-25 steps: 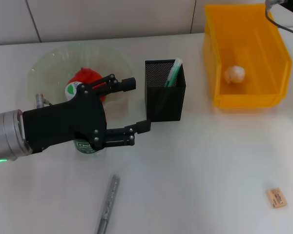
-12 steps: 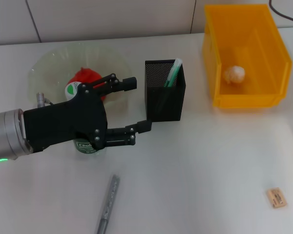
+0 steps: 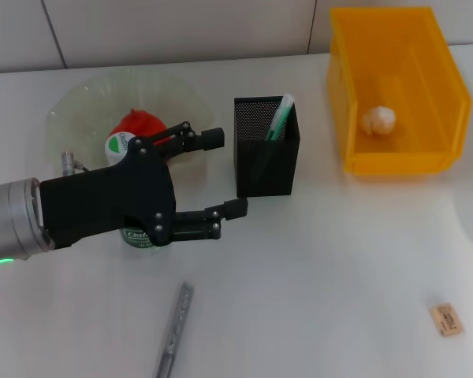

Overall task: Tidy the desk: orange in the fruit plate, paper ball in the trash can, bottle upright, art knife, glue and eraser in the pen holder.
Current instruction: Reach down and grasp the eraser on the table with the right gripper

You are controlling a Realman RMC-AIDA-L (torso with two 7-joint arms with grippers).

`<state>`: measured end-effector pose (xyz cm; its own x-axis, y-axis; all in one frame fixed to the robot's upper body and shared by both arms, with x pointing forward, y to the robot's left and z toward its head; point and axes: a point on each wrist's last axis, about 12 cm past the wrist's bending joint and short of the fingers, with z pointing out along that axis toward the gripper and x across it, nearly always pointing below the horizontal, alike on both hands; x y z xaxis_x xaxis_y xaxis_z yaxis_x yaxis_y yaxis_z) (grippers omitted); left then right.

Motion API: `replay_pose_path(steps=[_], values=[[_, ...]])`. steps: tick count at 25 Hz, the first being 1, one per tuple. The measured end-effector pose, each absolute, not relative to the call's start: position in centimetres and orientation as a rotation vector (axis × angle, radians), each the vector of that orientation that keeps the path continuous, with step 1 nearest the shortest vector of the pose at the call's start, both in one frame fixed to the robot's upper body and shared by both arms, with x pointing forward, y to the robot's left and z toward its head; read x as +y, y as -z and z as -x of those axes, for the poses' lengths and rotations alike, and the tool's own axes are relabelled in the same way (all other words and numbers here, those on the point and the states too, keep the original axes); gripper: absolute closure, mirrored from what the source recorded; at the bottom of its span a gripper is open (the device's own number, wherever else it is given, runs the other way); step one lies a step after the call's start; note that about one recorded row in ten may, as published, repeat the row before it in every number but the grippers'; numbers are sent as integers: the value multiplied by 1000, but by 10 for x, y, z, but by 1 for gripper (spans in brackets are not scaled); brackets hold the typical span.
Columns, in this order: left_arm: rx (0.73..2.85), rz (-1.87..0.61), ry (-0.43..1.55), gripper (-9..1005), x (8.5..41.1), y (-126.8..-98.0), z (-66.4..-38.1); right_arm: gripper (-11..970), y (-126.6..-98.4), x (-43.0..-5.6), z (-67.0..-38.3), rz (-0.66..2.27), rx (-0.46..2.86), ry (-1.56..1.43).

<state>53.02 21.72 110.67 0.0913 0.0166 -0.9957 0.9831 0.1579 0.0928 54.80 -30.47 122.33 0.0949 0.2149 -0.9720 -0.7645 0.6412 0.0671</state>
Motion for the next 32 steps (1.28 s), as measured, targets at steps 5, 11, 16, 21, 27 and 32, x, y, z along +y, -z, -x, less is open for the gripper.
replay_pose_path(steps=[5,11,16,21,27,32], values=[[1225,-1142,1026,134,216,-1107,-530,226,-1219,-314,-525,643,1374,-675],[1231,-1140,1032,134,216,-1106,-530,226,-1222,-324,-508,709,1520,-584],[1239,-1134,1037,134,216,-1104,-530,226,-1227,-326,-502,791,1734,-458],[1242,-1133,1038,134,216,-1104,-530,226,-1233,-321,-496,871,1853,-375],[1242,-1140,1038,134,214,-1104,-531,226,-1240,-311,-495,931,2088,-238],[1244,-1143,1039,134,212,-1104,-533,226,-1231,-292,-497,1019,2266,-177]])
